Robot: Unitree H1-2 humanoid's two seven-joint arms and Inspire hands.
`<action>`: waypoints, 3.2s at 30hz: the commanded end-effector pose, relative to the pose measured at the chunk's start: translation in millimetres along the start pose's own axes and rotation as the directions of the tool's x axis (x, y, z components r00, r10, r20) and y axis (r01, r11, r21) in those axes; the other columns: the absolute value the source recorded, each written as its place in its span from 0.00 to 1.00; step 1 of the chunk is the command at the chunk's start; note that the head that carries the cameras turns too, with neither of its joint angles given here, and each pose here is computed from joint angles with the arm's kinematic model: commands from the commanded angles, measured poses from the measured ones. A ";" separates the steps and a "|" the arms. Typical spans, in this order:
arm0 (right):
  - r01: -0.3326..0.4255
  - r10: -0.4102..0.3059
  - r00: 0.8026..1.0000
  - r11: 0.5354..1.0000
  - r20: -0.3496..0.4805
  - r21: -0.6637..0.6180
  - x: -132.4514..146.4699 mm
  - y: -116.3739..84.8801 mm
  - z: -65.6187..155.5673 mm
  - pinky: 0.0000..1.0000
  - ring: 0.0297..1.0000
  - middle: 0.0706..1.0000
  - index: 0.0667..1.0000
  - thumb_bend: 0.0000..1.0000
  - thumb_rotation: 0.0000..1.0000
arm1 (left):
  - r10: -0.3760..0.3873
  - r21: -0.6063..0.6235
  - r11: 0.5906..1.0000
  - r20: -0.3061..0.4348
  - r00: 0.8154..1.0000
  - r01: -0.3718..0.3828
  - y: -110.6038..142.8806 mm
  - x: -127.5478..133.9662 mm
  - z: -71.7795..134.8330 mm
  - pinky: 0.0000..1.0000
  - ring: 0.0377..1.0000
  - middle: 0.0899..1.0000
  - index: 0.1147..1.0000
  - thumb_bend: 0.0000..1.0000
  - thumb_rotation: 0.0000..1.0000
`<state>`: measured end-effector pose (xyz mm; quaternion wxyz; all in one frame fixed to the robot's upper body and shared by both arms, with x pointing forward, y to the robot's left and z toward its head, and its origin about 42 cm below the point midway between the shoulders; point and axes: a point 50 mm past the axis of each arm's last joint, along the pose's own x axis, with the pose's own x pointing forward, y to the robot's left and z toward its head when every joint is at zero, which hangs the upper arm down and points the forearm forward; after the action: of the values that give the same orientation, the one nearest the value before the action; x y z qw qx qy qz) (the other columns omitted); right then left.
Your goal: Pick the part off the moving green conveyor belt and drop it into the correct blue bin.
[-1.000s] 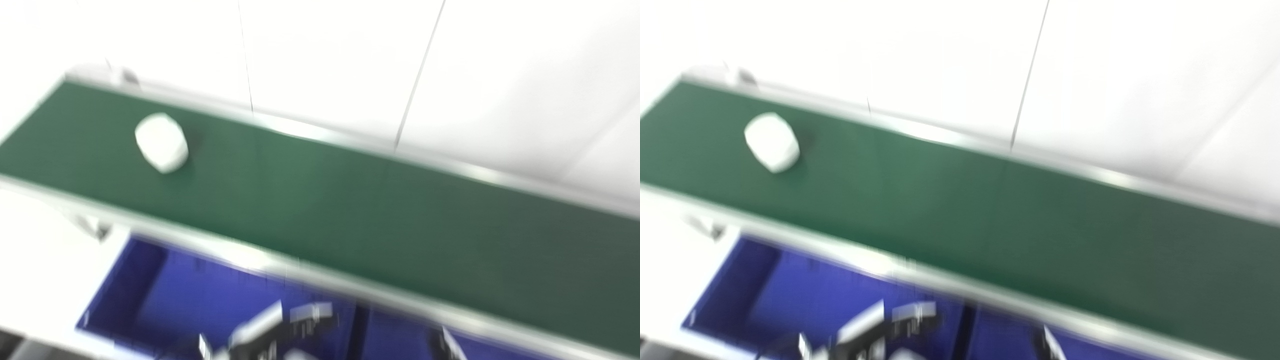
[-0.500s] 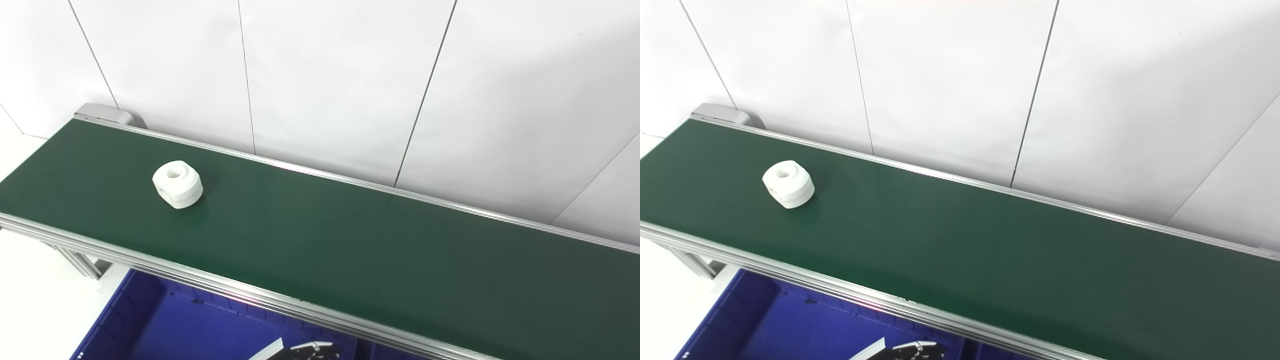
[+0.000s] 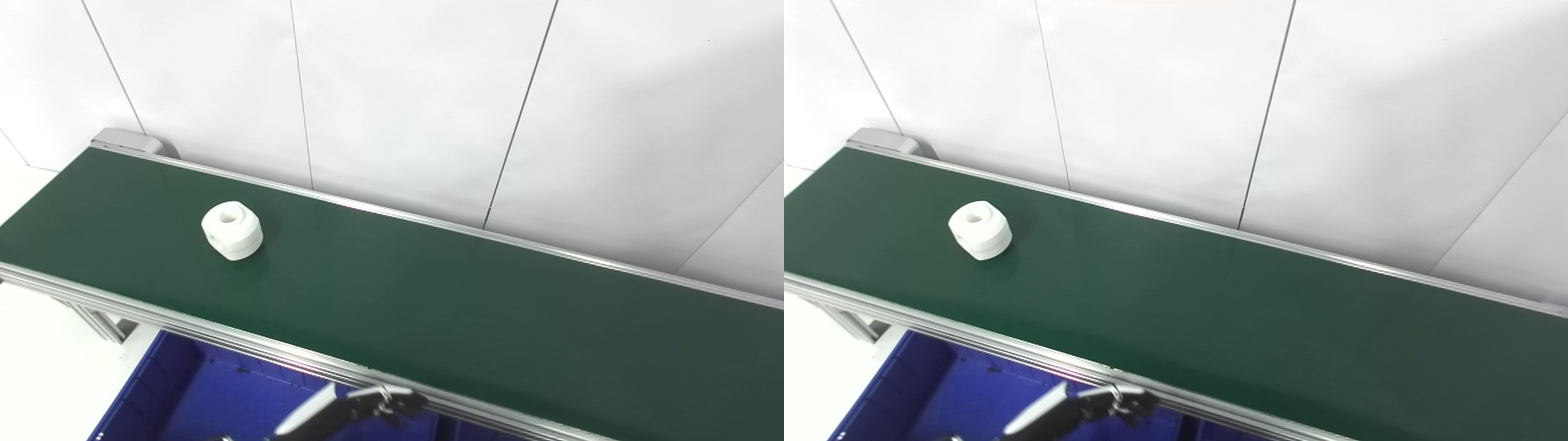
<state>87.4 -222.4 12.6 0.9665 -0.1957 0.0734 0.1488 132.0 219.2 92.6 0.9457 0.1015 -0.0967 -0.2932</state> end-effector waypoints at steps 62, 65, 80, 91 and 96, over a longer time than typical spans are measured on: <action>0.026 -0.030 0.994 0.999 0.103 0.039 0.2 -22.4 22.1 0.85 0.87 0.88 0.91 0.84 0.34 | 0.054 0.774 0.465 -0.508 0.860 0.428 262.1 152.3 30.5 1.00 1.00 1.00 0.94 1.00 0.10; 0.027 -0.031 0.994 0.999 0.103 0.038 -0.2 -22.6 21.8 0.85 0.87 0.88 0.91 0.84 0.34 | 0.060 0.754 0.453 -0.558 0.828 0.475 260.2 150.0 25.7 1.00 1.00 1.00 0.94 1.00 0.11; 0.032 -0.037 0.994 0.998 0.104 0.051 -0.4 -25.6 21.9 0.85 0.88 0.89 0.91 0.83 0.32 | 0.096 0.847 0.438 -0.377 0.921 0.301 235.7 148.3 -33.2 0.92 0.93 0.94 0.86 0.86 0.00; 0.044 -0.049 0.993 0.998 0.109 0.050 -0.3 -24.9 23.4 0.83 0.86 0.88 0.90 0.84 0.33 | 0.185 0.773 0.634 -0.163 0.969 0.009 217.2 157.7 -63.9 0.36 0.42 0.47 0.45 0.47 0.00; 0.047 -0.053 0.992 0.997 0.117 0.054 -0.6 -25.7 25.4 0.82 0.86 0.88 0.89 0.84 0.33 | 0.244 0.694 0.712 -0.096 0.965 -0.111 204.0 155.0 -64.9 0.36 0.42 0.46 0.45 0.47 0.00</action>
<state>95.0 -235.7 35.2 0.9745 -0.1710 0.0415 0.1396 374.8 303.2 80.2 0.8592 0.4791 -0.0776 -0.1620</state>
